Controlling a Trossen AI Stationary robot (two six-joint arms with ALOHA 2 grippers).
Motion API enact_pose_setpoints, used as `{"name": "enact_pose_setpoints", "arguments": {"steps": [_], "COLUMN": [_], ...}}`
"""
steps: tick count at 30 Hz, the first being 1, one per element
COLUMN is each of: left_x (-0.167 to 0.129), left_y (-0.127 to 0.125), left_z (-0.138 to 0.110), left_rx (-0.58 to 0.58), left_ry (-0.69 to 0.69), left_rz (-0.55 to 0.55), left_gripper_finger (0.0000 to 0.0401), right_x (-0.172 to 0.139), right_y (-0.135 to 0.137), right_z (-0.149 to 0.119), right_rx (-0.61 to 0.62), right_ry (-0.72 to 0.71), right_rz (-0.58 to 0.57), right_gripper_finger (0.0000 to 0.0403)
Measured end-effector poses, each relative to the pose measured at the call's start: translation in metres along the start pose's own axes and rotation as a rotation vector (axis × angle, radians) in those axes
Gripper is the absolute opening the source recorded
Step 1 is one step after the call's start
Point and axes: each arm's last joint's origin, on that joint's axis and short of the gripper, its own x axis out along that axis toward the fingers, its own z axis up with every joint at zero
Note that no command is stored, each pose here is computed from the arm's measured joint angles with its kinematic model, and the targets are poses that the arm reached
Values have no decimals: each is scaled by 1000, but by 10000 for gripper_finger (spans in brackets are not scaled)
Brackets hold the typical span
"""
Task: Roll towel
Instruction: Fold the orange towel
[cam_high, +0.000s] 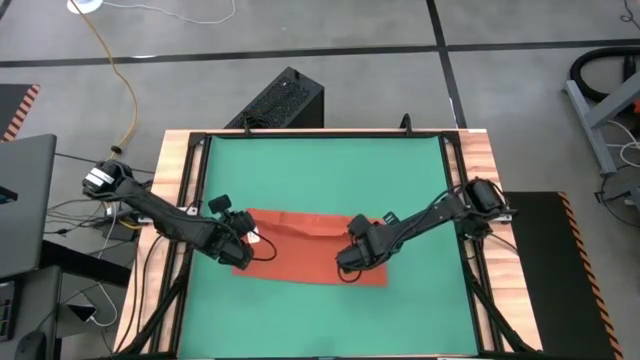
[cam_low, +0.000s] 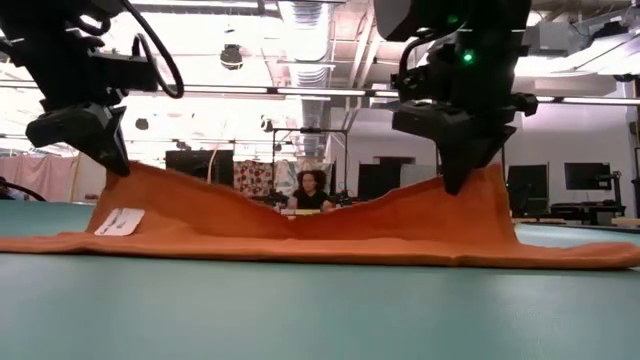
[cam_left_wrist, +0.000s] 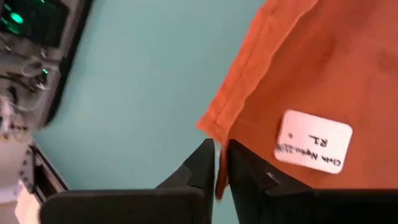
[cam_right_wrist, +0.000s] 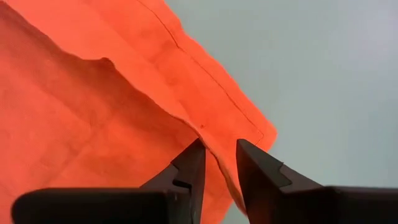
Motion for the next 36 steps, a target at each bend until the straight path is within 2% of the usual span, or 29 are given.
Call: {"name": "enact_pose_setpoints", "arguments": {"steps": [13, 23, 29, 31, 36], "left_x": [9, 12, 5, 1, -19], "left_y": [9, 12, -1, -8, -32], "left_z": [8, 11, 11, 10, 4], "left_rx": [-39, -58, -41, -32, -52], "left_ry": [12, 13, -23, -43, -142], "left_rz": [32, 40, -63, -111, -268], "left_gripper_finger": [125, 128, 128, 128, 125], "right_x": [10, 19, 33, 29, 6], "right_y": [-10, -20, -32, -25, 11], "right_z": [15, 22, 16, 13, -12], "right_rx": [68, 79, 40, 13, -172], "right_ry": [53, 109, 107, 21, -157], "right_rz": [-38, -90, -199, -165, 48], "right_gripper_finger": [113, 113, 113, 113, 110]}}
